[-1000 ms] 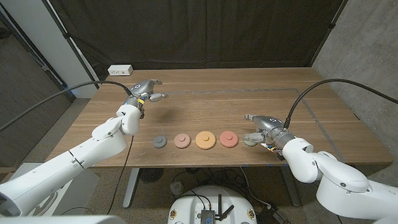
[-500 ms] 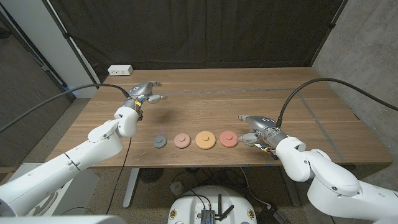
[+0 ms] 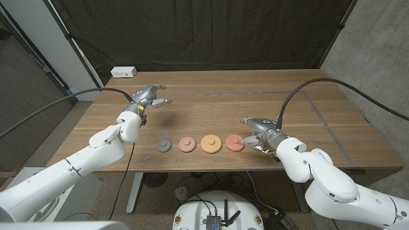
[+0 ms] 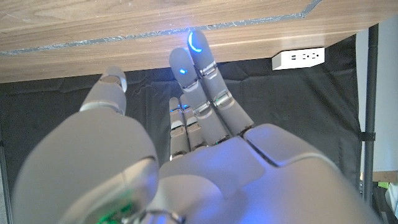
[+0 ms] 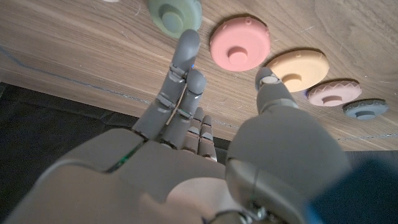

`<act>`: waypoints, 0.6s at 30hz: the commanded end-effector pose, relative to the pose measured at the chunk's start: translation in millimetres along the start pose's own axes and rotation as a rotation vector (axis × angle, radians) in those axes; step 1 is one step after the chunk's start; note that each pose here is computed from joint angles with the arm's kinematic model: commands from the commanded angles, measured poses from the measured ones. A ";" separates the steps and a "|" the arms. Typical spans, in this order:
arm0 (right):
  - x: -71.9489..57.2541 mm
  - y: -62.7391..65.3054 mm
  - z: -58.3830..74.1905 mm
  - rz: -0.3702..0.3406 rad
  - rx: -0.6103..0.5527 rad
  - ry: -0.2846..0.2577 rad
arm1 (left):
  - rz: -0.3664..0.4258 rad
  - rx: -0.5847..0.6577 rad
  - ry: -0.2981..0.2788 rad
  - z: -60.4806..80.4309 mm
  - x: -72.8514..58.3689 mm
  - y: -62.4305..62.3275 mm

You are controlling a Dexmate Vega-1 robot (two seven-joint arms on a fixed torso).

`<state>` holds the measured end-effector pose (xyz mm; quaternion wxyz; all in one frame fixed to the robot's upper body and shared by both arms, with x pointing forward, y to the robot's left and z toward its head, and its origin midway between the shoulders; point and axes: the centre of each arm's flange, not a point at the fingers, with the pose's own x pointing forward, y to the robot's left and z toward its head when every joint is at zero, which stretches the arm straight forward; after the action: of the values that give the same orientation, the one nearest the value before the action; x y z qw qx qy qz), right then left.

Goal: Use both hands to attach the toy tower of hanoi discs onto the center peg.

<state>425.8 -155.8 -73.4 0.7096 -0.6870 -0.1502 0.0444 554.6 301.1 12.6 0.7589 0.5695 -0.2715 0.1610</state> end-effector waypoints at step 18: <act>20.1 -4.2 24.1 0.100 -0.086 0.036 | 0.009 -0.023 0.015 -8.6 -7.2 -1.7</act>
<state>433.5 -134.8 -69.4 0.6902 -0.7112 -0.1206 0.0577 553.1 305.6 8.7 0.7634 0.5621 -0.2733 0.1628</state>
